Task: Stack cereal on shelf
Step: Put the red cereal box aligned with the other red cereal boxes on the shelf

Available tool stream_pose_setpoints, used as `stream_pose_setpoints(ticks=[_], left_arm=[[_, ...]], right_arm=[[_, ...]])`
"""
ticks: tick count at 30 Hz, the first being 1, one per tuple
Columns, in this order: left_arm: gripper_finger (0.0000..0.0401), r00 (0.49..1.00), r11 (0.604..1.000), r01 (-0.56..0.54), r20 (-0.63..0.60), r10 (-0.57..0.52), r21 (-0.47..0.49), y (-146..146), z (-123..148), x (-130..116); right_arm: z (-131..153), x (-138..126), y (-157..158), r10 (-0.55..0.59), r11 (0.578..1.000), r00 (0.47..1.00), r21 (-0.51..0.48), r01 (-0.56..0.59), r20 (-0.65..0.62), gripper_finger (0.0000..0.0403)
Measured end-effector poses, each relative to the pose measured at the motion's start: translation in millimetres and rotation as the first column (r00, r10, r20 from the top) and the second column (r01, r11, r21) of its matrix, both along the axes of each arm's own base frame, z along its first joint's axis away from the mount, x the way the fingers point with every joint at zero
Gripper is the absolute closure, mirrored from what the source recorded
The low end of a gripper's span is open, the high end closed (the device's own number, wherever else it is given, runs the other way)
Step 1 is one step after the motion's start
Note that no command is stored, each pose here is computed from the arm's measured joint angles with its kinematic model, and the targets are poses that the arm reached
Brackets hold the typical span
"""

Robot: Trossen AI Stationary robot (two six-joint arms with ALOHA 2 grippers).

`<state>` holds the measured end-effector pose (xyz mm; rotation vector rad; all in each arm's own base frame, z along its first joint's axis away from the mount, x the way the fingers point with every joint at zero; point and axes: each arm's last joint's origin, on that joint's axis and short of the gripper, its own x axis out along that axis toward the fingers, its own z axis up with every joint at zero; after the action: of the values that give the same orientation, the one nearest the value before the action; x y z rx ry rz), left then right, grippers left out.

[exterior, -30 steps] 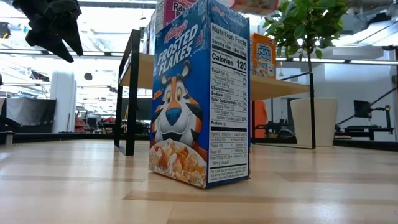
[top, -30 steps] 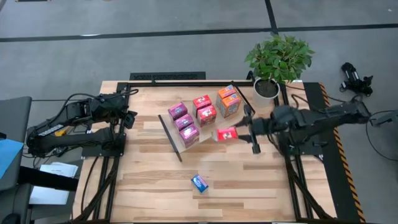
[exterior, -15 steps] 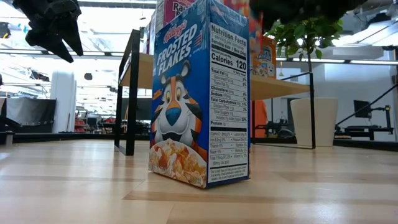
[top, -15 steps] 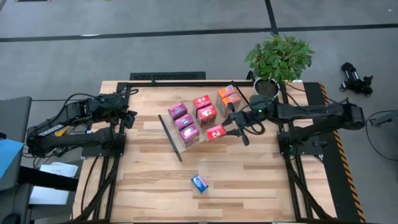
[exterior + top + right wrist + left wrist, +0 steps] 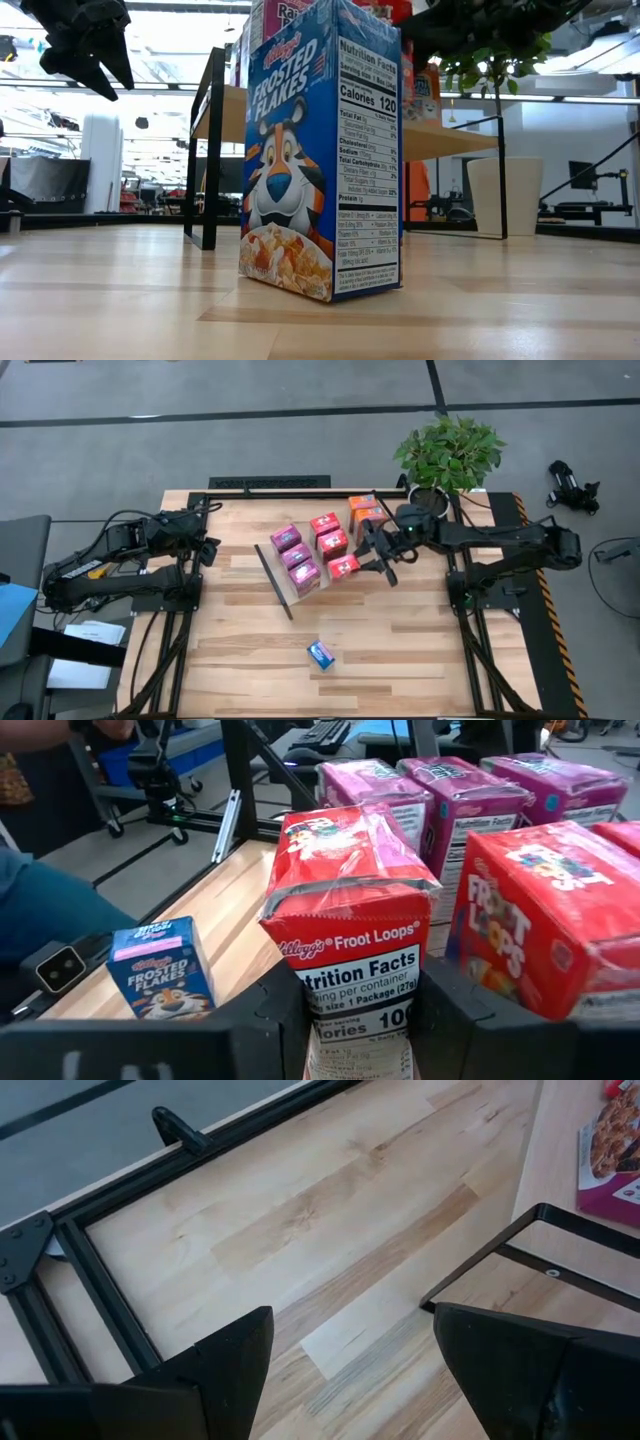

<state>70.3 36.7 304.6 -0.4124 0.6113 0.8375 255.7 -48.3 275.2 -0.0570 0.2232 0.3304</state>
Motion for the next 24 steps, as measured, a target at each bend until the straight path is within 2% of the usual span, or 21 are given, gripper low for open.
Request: stream_pose_setpoints(ticks=[24], left_arm=[[0.0133, 1.0, 1.0, -0.009, 0.008, 0.009, -0.007, 0.0, 0.1, 0.0]], right_arm=[[-2.1, -0.2, -3.7, -0.05, 0.999, 0.998, 0.011, 0.05, -0.026, 0.0184]])
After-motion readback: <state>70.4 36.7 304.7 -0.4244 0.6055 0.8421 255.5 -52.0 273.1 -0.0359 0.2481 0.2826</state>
